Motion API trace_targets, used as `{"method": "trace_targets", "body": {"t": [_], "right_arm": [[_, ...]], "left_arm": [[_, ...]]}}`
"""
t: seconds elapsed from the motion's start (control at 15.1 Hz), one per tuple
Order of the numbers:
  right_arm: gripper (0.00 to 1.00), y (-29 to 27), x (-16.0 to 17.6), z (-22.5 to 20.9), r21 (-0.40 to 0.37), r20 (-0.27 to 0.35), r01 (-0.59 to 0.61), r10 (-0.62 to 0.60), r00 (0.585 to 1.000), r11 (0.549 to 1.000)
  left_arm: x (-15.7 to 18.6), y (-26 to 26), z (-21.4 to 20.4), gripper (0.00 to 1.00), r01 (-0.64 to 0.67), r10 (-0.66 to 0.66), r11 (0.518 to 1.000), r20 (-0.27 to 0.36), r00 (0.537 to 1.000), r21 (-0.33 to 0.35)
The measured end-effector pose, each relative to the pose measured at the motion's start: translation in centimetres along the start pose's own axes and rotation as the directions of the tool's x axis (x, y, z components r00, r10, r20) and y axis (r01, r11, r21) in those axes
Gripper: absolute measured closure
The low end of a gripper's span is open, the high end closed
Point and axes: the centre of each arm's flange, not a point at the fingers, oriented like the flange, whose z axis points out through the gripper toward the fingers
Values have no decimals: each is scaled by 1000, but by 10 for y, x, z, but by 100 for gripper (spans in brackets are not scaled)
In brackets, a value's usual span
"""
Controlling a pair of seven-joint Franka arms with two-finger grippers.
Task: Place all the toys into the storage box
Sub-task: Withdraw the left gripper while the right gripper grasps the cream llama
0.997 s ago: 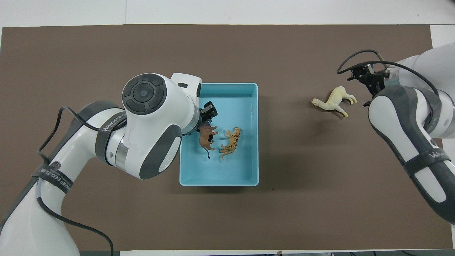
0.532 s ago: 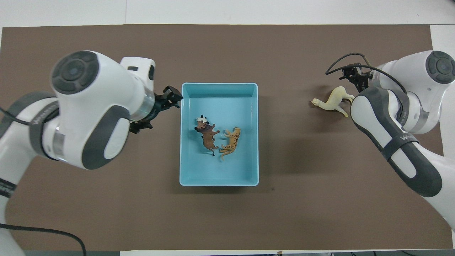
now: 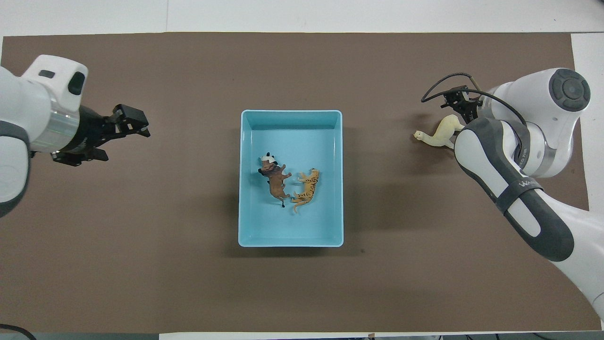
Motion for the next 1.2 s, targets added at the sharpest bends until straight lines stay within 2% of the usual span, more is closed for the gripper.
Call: {"method": "trace_targets", "body": {"t": [0.2, 0.53, 0.6, 0.66, 0.86, 0.93, 1.06, 1.2], "right_arm": [[0, 3, -1, 11, -17, 9, -2, 2, 1000, 1000], [1, 5, -1, 25, -34, 19, -3, 3, 1000, 999], [4, 6, -1, 25, -35, 19, -3, 4, 1000, 999], [14, 6, 0, 24, -34, 18, -4, 5, 1000, 999], [52, 6, -2, 25, -44, 28, 10, -9, 1000, 999], [55, 5, -4, 24, -60, 42, 29, -26, 999, 998], [55, 2, -8, 15, -93, 76, 47, -40, 996, 995], [55, -16, -25, -11, -97, 130, 30, -17, 991, 995]], "left_arm": [[-4, -9, -20, 0, -113, 111, 992, 29, 993, 57], [-3, -6, -24, 0, -138, 134, 988, 67, 989, 66], [-1, -5, -25, 0, -153, 149, 986, 68, 987, 65], [1, -5, -25, 0, -178, 173, 982, 70, 982, 62], [10, -10, -34, 0, -230, 227, 972, 54, 972, 56], [11, -11, -38, 0, -246, 243, 968, 48, 969, 54], [12, -11, -37, 0, -274, 272, 960, 50, 961, 53], [12, -12, -37, 0, -289, 287, 956, 52, 957, 52]]}}
